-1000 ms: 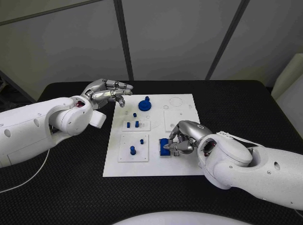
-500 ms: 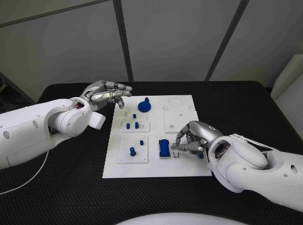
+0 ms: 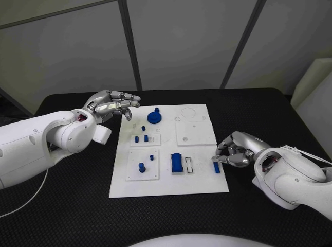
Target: Assemble the parts on the task board
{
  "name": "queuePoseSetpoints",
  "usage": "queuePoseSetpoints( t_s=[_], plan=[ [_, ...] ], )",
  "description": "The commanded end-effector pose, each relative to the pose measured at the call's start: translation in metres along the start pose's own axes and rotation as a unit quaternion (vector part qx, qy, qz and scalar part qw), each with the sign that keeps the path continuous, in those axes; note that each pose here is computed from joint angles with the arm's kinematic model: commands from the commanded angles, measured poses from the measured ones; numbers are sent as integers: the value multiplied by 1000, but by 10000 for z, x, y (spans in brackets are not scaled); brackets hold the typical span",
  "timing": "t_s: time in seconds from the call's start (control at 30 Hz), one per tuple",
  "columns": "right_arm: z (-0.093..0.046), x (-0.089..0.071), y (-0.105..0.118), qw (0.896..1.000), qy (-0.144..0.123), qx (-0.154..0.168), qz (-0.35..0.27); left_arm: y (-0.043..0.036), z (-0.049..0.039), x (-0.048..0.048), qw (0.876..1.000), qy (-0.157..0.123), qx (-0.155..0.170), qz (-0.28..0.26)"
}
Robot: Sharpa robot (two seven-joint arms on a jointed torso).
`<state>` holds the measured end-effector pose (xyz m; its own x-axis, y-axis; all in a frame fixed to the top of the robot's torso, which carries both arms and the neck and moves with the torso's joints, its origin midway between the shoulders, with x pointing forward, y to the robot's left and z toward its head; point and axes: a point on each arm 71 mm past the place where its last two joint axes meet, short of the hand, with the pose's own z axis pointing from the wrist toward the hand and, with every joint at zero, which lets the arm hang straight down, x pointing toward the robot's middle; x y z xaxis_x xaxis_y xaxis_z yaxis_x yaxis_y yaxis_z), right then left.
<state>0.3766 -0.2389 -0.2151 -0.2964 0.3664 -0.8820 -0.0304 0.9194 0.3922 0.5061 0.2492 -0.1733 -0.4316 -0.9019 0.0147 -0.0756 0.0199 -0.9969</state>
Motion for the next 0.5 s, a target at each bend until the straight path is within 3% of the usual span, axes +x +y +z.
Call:
queuePoseSetpoints(
  t_s=[0.03, 0.5],
  plan=[
    [-16, -5, 16, 999, 1, -9, -44, -12, 5, 22, 1000, 7, 4, -4],
    [8, 40, -6, 996, 18, 13, -91, -9, 0, 8, 1000, 7, 3, -3]
  ],
)
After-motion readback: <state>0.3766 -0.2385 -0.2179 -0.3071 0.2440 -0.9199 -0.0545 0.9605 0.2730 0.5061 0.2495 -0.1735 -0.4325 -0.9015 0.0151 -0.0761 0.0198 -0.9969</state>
